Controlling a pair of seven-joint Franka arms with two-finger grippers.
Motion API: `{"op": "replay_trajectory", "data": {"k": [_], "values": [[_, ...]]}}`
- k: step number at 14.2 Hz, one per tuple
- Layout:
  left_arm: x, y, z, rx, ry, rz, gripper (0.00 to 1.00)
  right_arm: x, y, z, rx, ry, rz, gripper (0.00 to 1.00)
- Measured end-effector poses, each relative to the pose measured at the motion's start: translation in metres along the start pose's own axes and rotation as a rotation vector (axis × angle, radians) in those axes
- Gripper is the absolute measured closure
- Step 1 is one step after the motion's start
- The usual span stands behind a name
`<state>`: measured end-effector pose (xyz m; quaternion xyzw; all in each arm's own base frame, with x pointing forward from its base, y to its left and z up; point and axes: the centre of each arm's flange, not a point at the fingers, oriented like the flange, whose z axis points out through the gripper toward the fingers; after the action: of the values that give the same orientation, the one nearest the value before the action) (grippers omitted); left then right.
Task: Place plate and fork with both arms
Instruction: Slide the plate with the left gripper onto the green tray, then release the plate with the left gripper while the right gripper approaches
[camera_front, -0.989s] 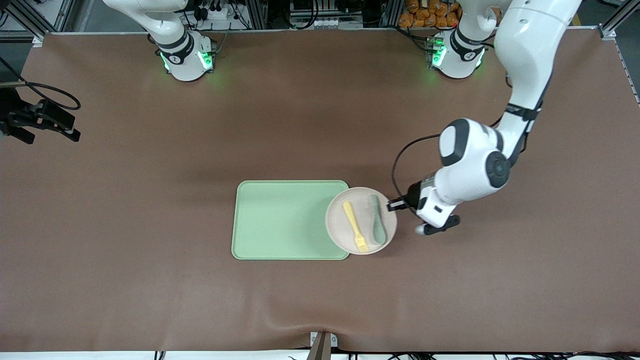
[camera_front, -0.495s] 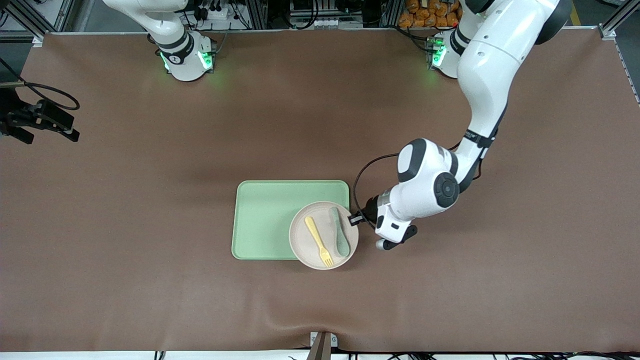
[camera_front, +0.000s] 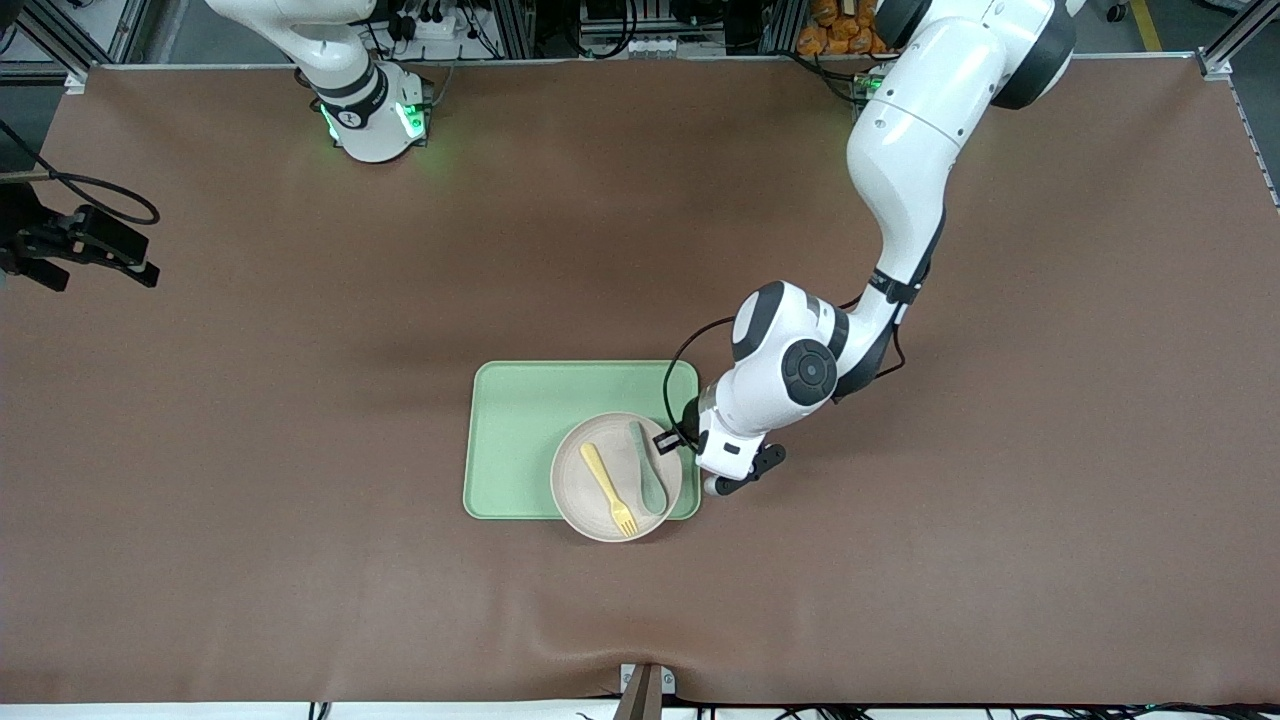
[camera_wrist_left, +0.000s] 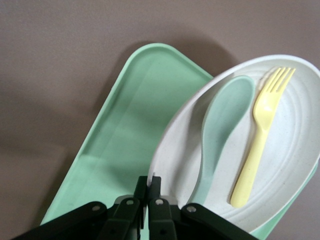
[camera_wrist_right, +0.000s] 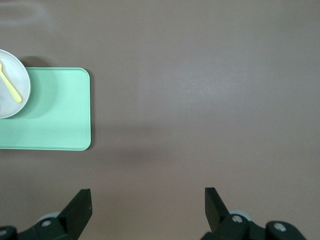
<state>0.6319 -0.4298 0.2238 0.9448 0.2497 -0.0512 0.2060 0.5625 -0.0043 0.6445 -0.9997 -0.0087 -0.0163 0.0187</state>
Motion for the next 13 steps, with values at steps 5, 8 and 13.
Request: {"op": "replay_trajectory", "data": {"k": [5,8,13], "values": [[0.0,-0.008,0.018,0.018,-0.009,0.043,0.96,-0.002,0.0,0.005,0.001,-0.034,0.0,0.0],[-0.001,-0.006,0.018,0.015,-0.009,0.068,0.96,-0.002,-0.001,0.005,0.002,-0.036,-0.002,0.0],[-0.008,-0.007,0.022,0.035,-0.038,0.195,0.96,0.003,-0.028,0.015,0.034,-0.053,-0.045,0.0]]}}
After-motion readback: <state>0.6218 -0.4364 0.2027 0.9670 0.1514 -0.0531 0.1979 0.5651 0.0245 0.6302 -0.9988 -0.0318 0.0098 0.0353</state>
